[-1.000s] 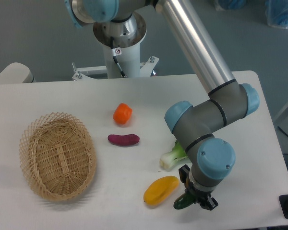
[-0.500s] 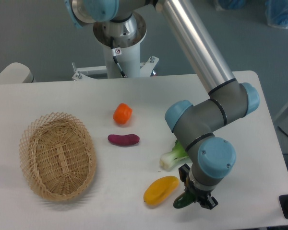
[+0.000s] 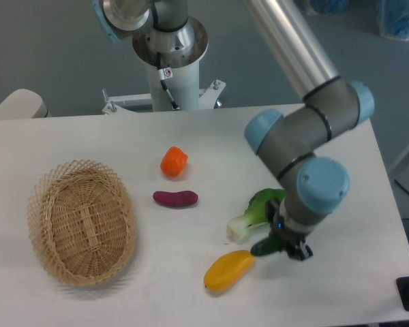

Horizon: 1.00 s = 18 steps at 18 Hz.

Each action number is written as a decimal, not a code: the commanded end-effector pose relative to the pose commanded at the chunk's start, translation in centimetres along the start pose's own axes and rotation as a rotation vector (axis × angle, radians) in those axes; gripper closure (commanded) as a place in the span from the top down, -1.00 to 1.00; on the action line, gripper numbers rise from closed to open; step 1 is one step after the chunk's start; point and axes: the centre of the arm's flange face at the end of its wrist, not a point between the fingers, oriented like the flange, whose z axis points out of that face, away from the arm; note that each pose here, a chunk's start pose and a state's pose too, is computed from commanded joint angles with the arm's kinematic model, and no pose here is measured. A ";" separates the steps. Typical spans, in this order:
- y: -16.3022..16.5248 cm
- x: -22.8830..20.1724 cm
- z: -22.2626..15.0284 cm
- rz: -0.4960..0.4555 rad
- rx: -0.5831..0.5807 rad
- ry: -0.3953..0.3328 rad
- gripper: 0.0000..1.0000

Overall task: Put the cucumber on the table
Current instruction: 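Lift the cucumber up over the bok choy toward the carrot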

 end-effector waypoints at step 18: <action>-0.5 12.2 5.9 0.413 0.010 0.177 -0.74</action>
